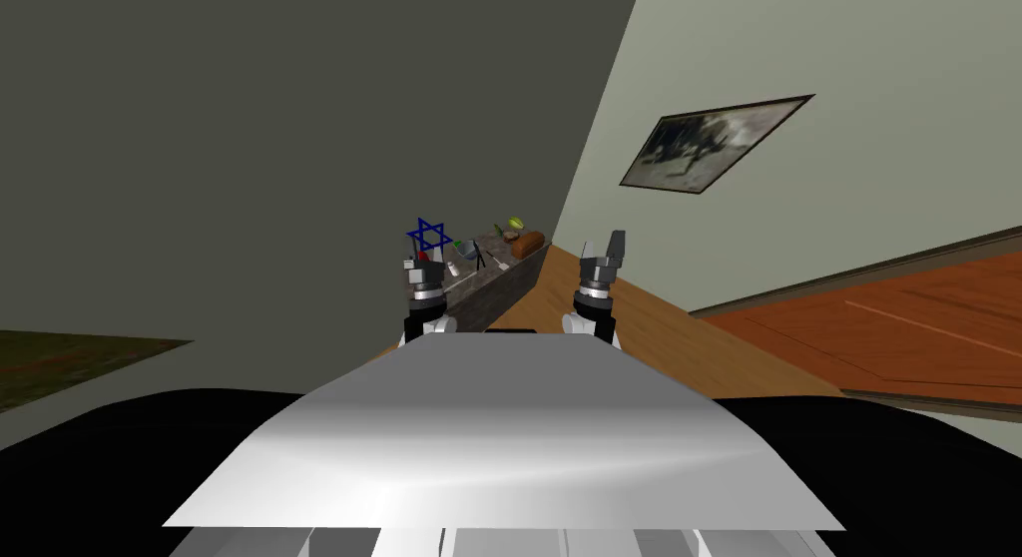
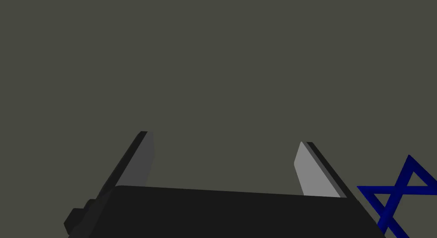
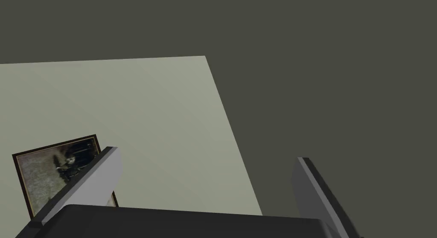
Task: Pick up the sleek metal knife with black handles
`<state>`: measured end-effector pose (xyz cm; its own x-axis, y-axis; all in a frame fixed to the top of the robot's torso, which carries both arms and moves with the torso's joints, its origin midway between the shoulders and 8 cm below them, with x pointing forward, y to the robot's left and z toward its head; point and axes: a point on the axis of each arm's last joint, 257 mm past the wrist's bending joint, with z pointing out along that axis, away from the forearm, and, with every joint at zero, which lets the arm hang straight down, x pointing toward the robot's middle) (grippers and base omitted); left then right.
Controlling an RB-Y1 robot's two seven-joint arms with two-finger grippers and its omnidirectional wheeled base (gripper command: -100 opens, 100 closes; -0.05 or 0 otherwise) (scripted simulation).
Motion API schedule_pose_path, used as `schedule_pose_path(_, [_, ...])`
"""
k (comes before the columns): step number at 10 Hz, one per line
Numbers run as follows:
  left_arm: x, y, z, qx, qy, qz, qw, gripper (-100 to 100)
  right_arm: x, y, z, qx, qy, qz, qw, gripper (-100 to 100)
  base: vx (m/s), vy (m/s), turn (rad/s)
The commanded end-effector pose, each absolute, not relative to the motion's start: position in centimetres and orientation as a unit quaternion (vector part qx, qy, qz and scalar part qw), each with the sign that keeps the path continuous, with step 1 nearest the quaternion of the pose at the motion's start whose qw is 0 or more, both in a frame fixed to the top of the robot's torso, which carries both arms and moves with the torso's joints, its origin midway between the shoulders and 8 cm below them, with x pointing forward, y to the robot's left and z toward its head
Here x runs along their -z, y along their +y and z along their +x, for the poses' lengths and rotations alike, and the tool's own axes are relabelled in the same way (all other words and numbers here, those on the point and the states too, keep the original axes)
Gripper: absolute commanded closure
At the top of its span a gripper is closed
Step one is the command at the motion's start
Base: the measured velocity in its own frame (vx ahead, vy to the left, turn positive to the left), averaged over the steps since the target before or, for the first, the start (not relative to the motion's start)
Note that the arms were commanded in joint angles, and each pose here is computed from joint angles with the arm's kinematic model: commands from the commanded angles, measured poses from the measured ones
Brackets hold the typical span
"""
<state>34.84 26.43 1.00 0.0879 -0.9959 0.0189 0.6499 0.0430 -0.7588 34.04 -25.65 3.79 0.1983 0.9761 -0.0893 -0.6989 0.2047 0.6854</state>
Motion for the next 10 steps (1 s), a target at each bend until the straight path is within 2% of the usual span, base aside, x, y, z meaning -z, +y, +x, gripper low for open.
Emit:
schedule_pose_path(1, [0.3, 26.2, 35.0, 0.603, 0.304, -0.304, 0.672, -100, -3.8, -25.6, 34.0, -0.574, 0.266, 0.26, 0.729, 0, -0.015, 0.008, -0.106])
schedule_pose_path(10, [10.2, 26.0, 35.2, 0.497, 0.478, -0.242, 0.682, -100, -3.8, -25.6, 34.0, -0.574, 0.266, 0.26, 0.729, 0, -0.026, 0.031, -0.143])
